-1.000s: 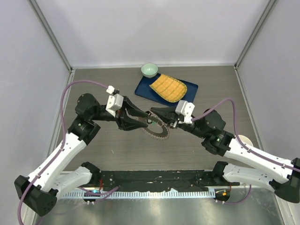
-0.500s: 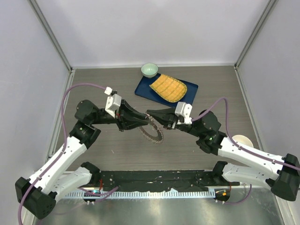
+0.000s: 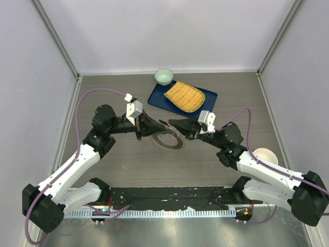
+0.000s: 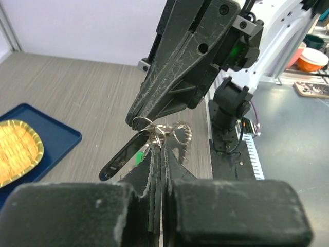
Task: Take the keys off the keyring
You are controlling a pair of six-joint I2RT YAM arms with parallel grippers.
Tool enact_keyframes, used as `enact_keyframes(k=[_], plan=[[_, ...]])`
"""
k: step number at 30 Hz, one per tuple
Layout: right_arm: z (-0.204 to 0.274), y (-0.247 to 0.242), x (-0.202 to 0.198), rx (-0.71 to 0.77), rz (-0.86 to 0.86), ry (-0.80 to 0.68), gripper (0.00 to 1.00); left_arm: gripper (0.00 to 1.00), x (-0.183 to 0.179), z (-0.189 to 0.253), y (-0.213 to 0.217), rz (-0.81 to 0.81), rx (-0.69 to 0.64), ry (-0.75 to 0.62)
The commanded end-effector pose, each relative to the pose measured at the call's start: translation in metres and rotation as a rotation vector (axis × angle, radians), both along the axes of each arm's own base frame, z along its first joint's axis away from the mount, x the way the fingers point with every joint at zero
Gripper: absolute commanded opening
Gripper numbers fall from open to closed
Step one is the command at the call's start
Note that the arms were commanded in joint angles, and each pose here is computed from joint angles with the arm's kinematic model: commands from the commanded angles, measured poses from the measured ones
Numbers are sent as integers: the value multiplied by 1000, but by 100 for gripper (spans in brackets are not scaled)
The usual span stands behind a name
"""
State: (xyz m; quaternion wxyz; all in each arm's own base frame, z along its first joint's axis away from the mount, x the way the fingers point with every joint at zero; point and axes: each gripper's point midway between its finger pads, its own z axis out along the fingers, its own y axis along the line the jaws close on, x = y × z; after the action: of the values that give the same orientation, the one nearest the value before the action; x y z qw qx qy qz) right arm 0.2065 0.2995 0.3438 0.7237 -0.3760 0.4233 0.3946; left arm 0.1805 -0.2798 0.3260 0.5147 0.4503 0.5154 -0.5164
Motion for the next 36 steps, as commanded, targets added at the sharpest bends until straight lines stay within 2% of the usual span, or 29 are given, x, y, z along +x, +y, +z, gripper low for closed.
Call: enact_keyframes(k=[1, 4, 5, 7, 10, 19, 22, 25, 29, 33, 36], plan=[[-1, -12, 0, 21, -43, -56, 1, 0, 9, 18, -3, 19, -10, -111], [-16, -13, 7, -29, -81, -43, 1, 0, 11, 16, -8, -2, -14, -77], [-18, -14, 9, -40, -96, -55, 1, 0, 10, 23, -9, -19, -43, -102], [-23, -16, 15, -49, -126, -49, 1, 0, 8, 22, -11, -38, -70, -43], [-27, -16, 18, -54, -142, -49, 1, 0, 8, 29, -14, -50, -111, -33], [-15, -19, 18, 16, -142, -8, 0, 0, 11, 28, -10, 10, -147, 42], [-4, -30, 32, 60, -237, 9, 1, 0, 8, 26, -7, 26, -146, 54], [-1, -28, 40, 19, -269, -37, 1, 0, -2, 35, -5, -9, -192, 78], [1, -17, 52, -58, -299, -174, 1, 0, -12, 36, -5, -64, -206, 154], [27, -15, 59, -53, -336, -289, 1, 0, -16, 32, -4, -73, -173, 169], [42, -19, 70, 6, -399, -312, 1, 0, -17, 22, -3, -72, -142, 160]])
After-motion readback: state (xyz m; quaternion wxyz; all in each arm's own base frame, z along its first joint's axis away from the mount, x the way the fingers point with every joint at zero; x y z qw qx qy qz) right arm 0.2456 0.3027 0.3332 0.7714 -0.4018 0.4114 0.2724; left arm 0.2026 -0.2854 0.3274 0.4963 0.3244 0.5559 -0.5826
